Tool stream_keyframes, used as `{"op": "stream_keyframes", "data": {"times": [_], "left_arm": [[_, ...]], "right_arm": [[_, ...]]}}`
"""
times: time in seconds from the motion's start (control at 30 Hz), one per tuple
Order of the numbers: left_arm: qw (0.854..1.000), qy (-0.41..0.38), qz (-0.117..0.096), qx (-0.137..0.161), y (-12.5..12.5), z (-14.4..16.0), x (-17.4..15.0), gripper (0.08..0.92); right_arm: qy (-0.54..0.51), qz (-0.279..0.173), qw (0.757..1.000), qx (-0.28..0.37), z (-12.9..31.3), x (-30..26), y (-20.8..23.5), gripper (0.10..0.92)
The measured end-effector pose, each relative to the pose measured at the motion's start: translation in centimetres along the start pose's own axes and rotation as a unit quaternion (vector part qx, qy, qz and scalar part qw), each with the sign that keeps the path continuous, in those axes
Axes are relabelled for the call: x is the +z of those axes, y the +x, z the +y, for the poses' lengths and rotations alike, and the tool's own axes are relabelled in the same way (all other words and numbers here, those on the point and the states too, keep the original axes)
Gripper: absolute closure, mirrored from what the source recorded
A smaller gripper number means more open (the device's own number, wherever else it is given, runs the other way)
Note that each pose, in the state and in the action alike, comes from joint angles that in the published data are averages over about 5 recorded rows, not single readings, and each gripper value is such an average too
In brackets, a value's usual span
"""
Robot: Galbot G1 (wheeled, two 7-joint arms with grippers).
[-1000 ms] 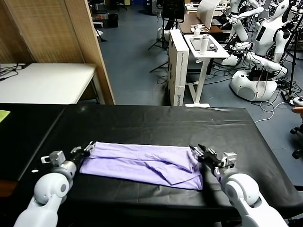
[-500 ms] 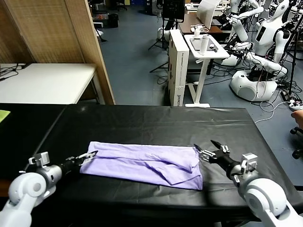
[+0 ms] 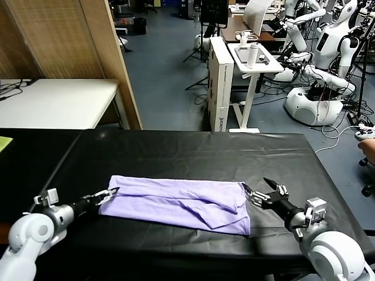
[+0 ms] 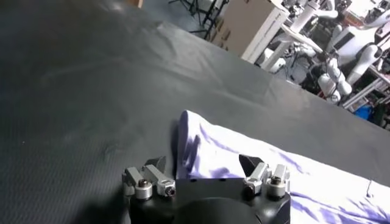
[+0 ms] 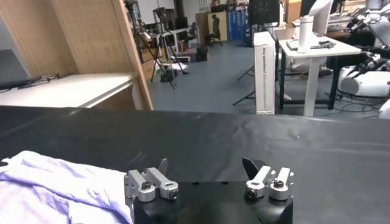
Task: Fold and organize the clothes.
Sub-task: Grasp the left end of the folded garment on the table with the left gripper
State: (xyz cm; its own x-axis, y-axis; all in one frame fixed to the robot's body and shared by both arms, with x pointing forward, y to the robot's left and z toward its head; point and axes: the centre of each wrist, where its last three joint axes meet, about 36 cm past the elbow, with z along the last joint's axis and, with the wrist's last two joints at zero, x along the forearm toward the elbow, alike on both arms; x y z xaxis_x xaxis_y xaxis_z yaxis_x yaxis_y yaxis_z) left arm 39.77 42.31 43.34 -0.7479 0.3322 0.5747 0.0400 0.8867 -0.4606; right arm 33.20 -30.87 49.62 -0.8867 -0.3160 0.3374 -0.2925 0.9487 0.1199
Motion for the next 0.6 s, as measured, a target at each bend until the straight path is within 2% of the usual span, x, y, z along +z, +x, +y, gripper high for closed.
{"op": "stream_keyframes", "data": {"times": [0.17, 0.4, 0.5, 0.6], "left_arm": [[1.0, 0.006, 0.003, 0.011, -0.2, -0.6, 0.7, 0.114], [1.0, 0.009, 0.006, 0.022, -0.5, -1.1, 1.3, 0.196], [1.0, 0.011, 0.006, 0.022, -0.6, -1.1, 1.4, 0.318], [1.0, 0.014, 0.007, 0.021, -0.7, -1.1, 1.5, 0.501]], "right_arm": [[-0.001, 0.0, 1.0, 0.001, 0.0, 0.0, 0.0, 0.115], [-0.002, -0.001, 1.0, 0.001, 0.1, 0.1, 0.0, 0.115], [-0.003, -0.001, 1.0, 0.0, 0.2, 0.1, 0.0, 0.115], [-0.003, -0.002, 1.0, 0.0, 0.3, 0.1, 0.0, 0.115]]}}
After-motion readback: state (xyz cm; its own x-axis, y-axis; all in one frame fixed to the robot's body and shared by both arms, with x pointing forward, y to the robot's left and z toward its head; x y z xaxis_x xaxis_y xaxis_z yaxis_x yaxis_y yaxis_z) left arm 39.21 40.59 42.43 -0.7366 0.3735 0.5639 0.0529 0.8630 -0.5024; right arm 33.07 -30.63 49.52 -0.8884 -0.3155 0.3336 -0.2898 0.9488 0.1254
